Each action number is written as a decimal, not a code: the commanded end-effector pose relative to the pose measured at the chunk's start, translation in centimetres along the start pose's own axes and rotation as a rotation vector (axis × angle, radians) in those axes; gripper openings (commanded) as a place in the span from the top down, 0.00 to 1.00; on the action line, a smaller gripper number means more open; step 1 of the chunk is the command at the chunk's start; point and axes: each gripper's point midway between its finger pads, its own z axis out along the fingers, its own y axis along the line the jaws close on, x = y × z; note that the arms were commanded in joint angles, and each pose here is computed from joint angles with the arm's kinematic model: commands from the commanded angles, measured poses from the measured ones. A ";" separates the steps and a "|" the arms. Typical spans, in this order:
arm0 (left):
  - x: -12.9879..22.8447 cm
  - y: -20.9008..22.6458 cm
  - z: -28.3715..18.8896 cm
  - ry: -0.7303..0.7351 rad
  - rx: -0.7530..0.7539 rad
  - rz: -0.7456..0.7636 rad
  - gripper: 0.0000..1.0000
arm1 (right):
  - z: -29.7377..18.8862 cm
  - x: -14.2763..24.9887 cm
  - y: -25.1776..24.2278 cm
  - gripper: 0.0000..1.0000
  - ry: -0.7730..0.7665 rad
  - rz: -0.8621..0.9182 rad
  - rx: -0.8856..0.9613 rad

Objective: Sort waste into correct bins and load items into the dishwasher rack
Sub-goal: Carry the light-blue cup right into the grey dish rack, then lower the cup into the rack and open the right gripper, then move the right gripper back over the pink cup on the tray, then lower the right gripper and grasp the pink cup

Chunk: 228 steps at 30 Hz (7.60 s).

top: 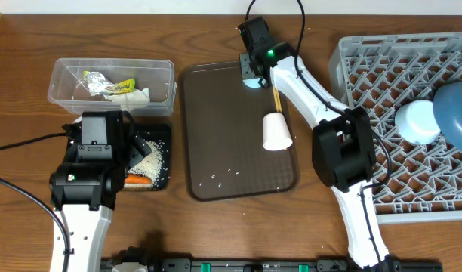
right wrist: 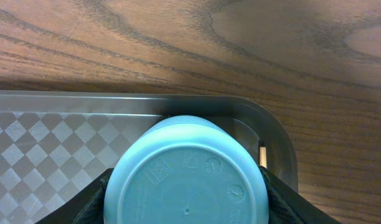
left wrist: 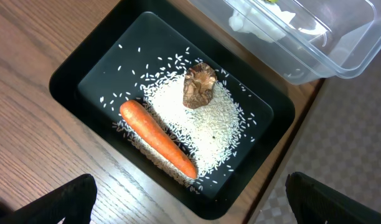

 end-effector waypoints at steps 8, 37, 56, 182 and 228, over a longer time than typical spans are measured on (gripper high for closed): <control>0.1 0.1 0.1 0.004 -0.005 0.010 0.02 | -1.4 -0.8 0.2 0.60 -0.005 0.035 -0.030; 0.1 0.1 0.1 0.005 -0.006 0.010 0.02 | -20.0 -7.1 -17.7 0.60 -0.170 0.298 0.108; 0.1 0.1 0.1 0.005 -0.006 0.010 0.02 | -19.7 -1.1 -31.7 0.54 -0.018 0.492 0.298; 0.1 0.1 0.1 0.004 -0.005 0.009 0.02 | -7.3 16.7 0.7 0.14 0.555 -0.194 0.017; 0.1 0.1 0.1 0.004 -0.005 0.009 0.02 | -7.3 18.0 0.1 0.49 0.596 -0.200 0.037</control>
